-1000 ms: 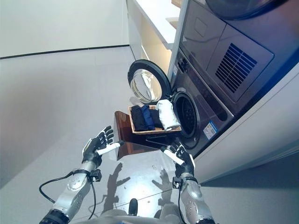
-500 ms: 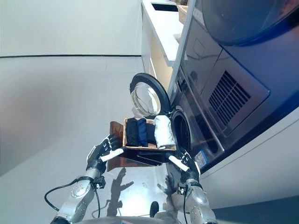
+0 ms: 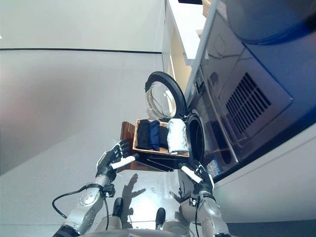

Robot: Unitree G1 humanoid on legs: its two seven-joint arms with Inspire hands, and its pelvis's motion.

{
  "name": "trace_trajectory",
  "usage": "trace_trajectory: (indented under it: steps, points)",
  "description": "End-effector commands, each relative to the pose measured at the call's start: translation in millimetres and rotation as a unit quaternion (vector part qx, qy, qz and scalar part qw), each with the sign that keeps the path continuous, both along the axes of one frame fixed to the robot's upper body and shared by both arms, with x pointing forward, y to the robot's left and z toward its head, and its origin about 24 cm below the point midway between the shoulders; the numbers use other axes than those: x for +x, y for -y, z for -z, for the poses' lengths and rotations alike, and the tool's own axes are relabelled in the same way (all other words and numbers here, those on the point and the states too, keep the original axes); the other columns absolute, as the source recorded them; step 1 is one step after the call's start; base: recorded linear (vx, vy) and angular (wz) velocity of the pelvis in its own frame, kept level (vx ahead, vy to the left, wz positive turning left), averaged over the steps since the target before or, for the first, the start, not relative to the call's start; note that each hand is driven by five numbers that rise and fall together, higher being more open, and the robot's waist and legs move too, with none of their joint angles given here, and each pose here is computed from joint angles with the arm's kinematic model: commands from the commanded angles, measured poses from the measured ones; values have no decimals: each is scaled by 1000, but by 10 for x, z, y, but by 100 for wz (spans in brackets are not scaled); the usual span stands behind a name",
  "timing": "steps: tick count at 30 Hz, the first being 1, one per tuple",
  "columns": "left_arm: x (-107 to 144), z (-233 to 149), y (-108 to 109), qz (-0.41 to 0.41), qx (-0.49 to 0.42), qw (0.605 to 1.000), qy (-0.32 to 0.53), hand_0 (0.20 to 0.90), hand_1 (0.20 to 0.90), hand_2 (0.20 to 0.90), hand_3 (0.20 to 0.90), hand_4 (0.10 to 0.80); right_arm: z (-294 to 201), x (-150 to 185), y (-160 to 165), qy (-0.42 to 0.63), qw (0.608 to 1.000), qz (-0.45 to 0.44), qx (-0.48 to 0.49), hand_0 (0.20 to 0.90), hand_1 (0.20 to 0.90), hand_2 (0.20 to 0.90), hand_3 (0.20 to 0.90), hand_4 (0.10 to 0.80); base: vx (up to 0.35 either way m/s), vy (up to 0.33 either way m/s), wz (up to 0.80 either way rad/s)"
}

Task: Pick up the clothes and place them into the washing machine

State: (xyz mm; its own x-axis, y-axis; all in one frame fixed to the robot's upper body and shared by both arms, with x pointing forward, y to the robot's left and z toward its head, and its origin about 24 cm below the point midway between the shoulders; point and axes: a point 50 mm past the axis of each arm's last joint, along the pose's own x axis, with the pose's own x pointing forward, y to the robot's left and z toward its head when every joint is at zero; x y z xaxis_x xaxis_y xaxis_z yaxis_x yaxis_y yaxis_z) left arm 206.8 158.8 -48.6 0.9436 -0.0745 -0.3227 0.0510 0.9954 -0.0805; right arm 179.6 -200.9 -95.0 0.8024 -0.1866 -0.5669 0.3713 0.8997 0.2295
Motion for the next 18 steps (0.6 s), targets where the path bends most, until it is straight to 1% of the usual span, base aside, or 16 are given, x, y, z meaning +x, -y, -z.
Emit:
trace_trajectory:
  steps: [1, 5, 10, 12, 15, 18]
  points:
    - [276, -495, 43, 41, 10, 989, 141, 900, 900, 900, 900, 800, -287, 314, 9, 93, 995, -16, -24, 900, 900, 900, 900, 800, 292, 232, -87]
    - [272, -481, 37, 68, 20, 989, 131, 900, 900, 900, 900, 800, -267, 332, -44, 84, 996, -33, -28, 900, 900, 900, 900, 800, 244, 252, -52]
    - [281, -508, -24, 74, 30, 988, 131, 900, 900, 900, 900, 800, -290, 399, -109, 88, 994, -48, -30, 900, 900, 900, 900, 800, 128, 236, -35]
    - [277, -507, -38, 80, 28, 988, 128, 900, 900, 900, 900, 800, -350, 436, -116, 100, 992, -67, -43, 900, 900, 900, 900, 800, 196, 218, -32]
    - [251, -480, -44, 75, 16, 990, 121, 900, 900, 900, 900, 800, -397, 437, -95, 111, 991, -64, -45, 900, 900, 900, 900, 800, 238, 52, -1]
    - [245, -480, -79, 60, 9, 991, 121, 900, 900, 900, 900, 800, -401, 423, -91, 108, 989, -75, -65, 900, 900, 900, 900, 800, 254, -103, -6]
